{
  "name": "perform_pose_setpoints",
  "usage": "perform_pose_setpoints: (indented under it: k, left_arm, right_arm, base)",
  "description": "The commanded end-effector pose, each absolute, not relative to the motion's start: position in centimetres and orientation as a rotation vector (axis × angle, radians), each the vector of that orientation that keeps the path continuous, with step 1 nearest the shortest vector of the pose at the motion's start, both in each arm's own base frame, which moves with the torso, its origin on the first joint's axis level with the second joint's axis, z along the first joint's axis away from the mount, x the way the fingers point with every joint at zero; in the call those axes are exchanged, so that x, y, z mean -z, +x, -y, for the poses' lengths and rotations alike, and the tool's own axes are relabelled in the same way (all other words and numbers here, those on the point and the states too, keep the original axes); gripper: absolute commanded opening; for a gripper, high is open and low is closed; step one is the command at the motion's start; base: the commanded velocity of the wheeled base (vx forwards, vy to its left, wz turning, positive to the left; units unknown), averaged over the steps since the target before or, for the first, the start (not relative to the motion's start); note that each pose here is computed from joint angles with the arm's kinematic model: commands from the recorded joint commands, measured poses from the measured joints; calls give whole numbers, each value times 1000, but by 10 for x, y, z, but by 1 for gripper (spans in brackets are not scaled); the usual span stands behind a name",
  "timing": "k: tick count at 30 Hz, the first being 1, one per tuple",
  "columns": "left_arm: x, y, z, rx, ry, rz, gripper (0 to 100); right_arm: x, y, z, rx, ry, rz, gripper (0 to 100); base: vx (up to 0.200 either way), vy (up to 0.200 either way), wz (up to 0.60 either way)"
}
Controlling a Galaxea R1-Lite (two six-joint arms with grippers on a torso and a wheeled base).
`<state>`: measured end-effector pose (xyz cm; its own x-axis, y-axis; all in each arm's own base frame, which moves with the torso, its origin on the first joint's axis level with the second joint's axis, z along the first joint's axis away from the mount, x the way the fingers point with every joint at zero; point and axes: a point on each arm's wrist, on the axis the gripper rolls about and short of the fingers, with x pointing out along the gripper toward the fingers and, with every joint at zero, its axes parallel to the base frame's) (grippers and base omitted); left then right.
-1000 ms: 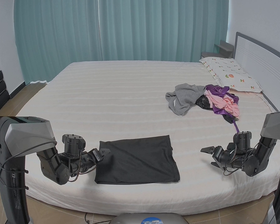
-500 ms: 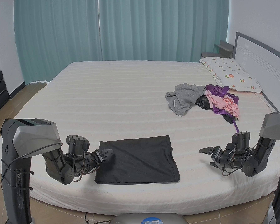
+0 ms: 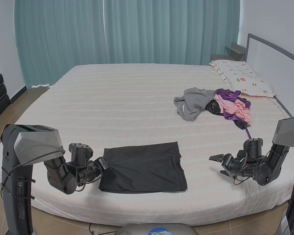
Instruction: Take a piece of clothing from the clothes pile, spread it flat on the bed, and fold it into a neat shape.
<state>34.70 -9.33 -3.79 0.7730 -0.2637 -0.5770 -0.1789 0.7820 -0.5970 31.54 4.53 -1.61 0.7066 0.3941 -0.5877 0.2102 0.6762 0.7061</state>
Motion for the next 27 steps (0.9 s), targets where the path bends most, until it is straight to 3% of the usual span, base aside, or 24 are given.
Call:
perform_pose_setpoints:
  k: [1, 23, 27]
  left_arm:
    - [38, 347, 93, 49, -687, -697, 0]
    - [32, 348, 88, 40, -699, -681, 0]
    - [31, 349, 84, 29, -705, -675, 0]
  right_arm:
    - [16, 315, -45, -117, 845, -804, 100]
    - [17, 315, -45, -115, 845, -808, 100]
    - [17, 315, -45, -116, 845, -807, 100]
  base:
    - [0, 0, 0]
    - [0, 0, 0]
    - [0, 200, 0]
